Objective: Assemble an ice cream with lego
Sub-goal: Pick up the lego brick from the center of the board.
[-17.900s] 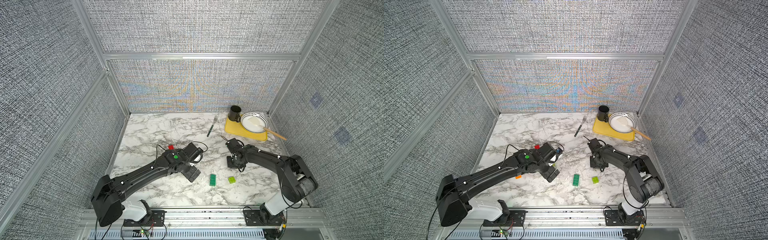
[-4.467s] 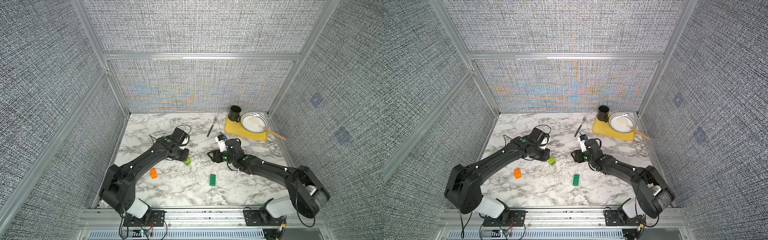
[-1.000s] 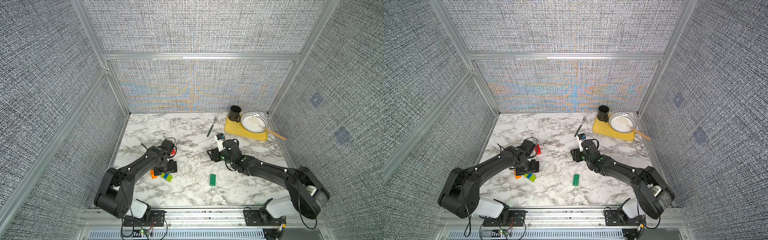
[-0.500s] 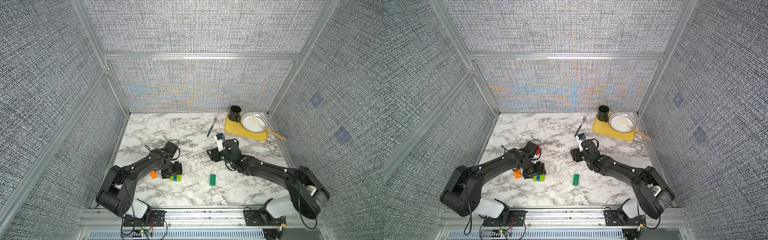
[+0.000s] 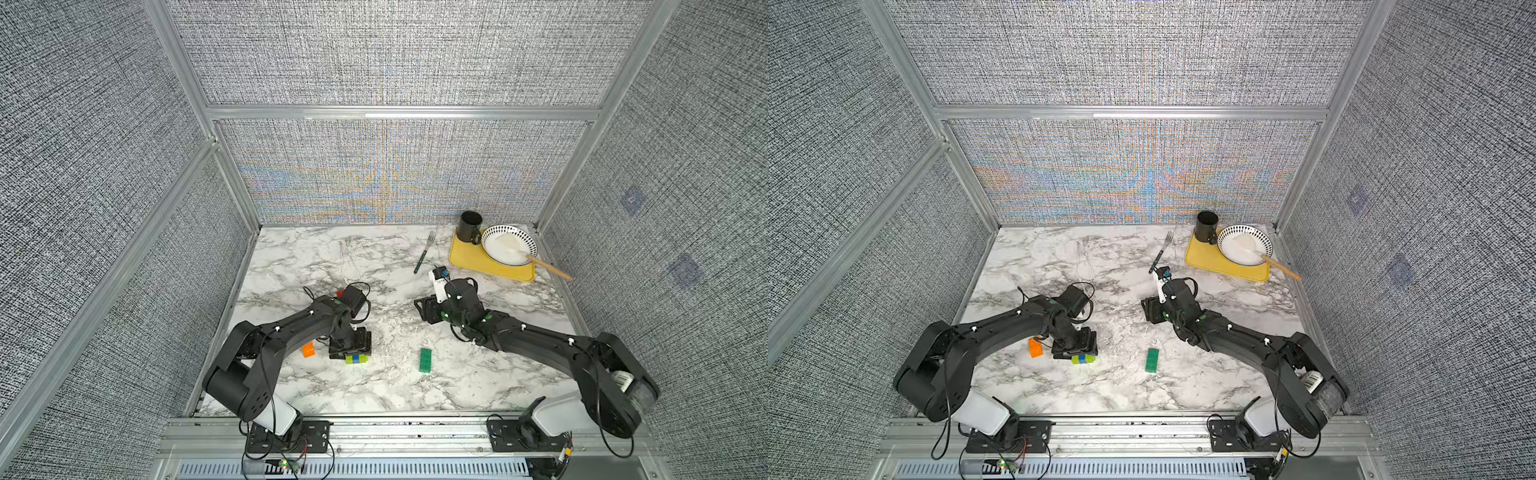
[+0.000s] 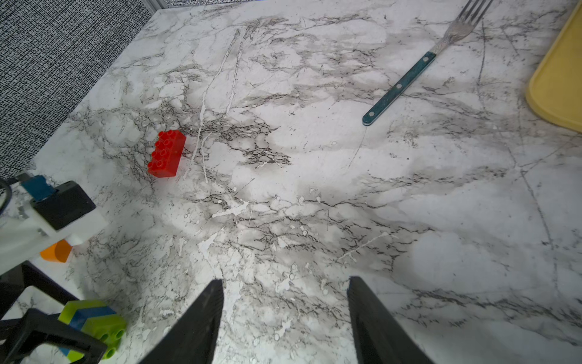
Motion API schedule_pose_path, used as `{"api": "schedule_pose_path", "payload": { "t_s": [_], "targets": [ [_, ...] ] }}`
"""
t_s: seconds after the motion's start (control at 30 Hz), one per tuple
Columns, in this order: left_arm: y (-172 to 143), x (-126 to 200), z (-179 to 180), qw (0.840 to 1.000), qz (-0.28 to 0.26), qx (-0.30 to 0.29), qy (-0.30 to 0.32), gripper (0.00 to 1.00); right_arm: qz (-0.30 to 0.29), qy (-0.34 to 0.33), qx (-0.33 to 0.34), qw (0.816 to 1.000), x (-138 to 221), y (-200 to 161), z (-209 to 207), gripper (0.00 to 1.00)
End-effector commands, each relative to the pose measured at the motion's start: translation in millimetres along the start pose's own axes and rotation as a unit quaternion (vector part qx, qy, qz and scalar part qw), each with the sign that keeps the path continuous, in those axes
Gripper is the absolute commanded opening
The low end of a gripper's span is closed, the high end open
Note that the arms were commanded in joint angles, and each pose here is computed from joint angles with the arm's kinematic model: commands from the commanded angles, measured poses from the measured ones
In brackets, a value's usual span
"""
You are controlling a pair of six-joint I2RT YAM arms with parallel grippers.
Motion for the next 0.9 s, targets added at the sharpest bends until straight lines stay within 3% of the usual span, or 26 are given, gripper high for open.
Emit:
{"api": "schedule_pose_path", "payload": {
  "t_s": [0.0, 0.27, 0.6, 0.87],
  "targets": [
    [-2, 0, 3, 1.000, 0.010, -0.013, 0.018, 0.75, 0.001, -0.005, 0.002, 1.000, 0, 1, 0, 0.64],
    [2, -2, -2, 0.999, 0.014, -0.026, 0.030, 0.74, 0.002, -0.005, 0.002, 1.000, 0, 1, 0, 0.64],
    [4, -3, -7, 0.999, 0.020, -0.031, 0.026, 0.65, 0.000, -0.006, 0.003, 1.000, 0, 2, -1, 0.64],
    [6, 1, -13, 0.999, 0.012, -0.031, 0.003, 0.53, 0.000, -0.007, 0.003, 1.000, 0, 1, -1, 0.64]
  ]
}}
Point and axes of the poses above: each gripper's point midway between its finger pads, its own x axis back along the fingers, its own z axis along the line the jaws close on, y = z × x, the point moved 5 cm from there along x, back along the fingers, and after that the axes turned 2 degrees about x, right-handed, at the moved point
